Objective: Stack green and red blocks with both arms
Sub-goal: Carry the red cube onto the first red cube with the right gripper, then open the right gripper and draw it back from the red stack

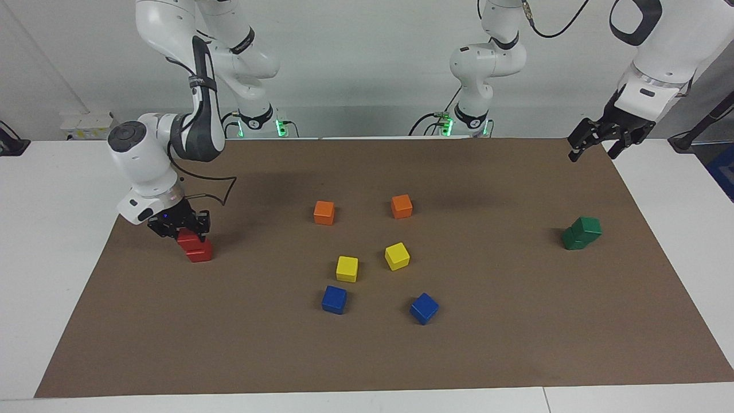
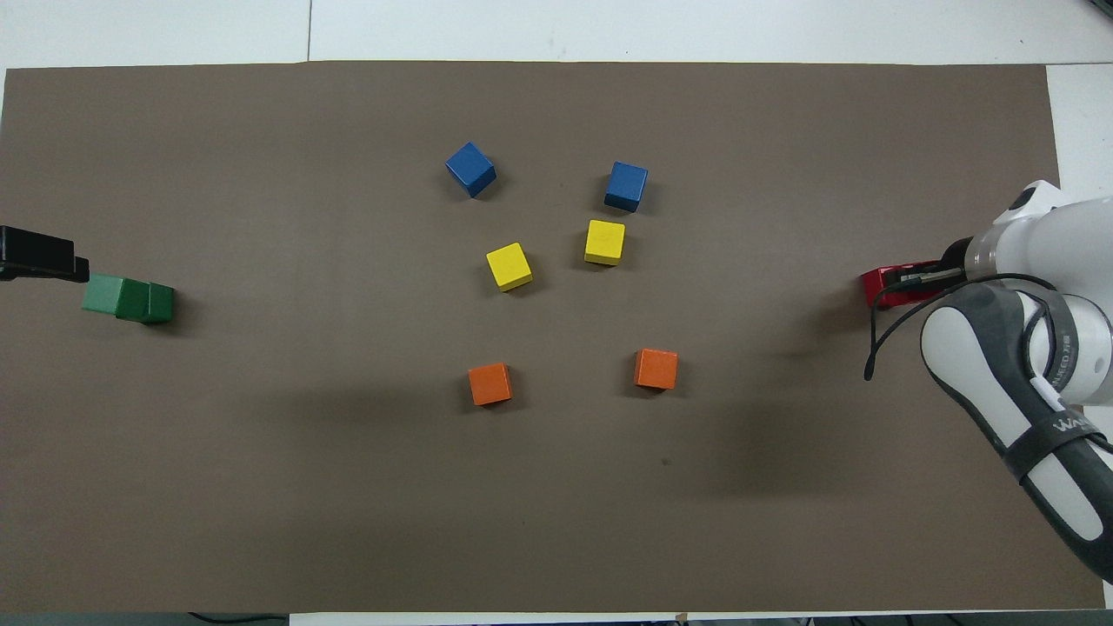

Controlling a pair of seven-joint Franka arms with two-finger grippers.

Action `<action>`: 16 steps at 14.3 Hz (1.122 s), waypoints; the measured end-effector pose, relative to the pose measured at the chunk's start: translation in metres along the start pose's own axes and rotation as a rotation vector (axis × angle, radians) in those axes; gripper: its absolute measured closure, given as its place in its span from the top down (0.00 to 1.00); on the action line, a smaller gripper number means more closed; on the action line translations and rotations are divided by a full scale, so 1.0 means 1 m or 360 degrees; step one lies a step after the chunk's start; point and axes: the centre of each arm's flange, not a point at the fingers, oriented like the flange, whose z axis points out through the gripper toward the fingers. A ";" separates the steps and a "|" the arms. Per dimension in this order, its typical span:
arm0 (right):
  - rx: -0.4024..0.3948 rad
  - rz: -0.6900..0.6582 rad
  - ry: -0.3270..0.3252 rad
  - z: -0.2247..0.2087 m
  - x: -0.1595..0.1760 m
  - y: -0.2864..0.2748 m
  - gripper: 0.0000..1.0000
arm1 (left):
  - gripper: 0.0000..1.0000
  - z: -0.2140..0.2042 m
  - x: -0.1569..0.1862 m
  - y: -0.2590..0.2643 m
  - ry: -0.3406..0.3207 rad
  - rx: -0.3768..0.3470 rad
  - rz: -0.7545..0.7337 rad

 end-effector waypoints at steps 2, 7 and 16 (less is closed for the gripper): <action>-0.0001 -0.0002 0.0008 0.001 0.000 -0.001 0.55 | 1.00 0.000 0.000 0.000 0.0000 0.0000 0.0002; -0.0006 -0.0002 0.0035 0.006 0.000 -0.001 0.55 | 1.00 0.000 0.000 0.000 0.0002 0.0001 0.0004; -0.0008 -0.0002 0.0047 0.006 0.001 -0.001 0.58 | 1.00 0.000 0.000 0.000 0.0007 0.0001 0.0003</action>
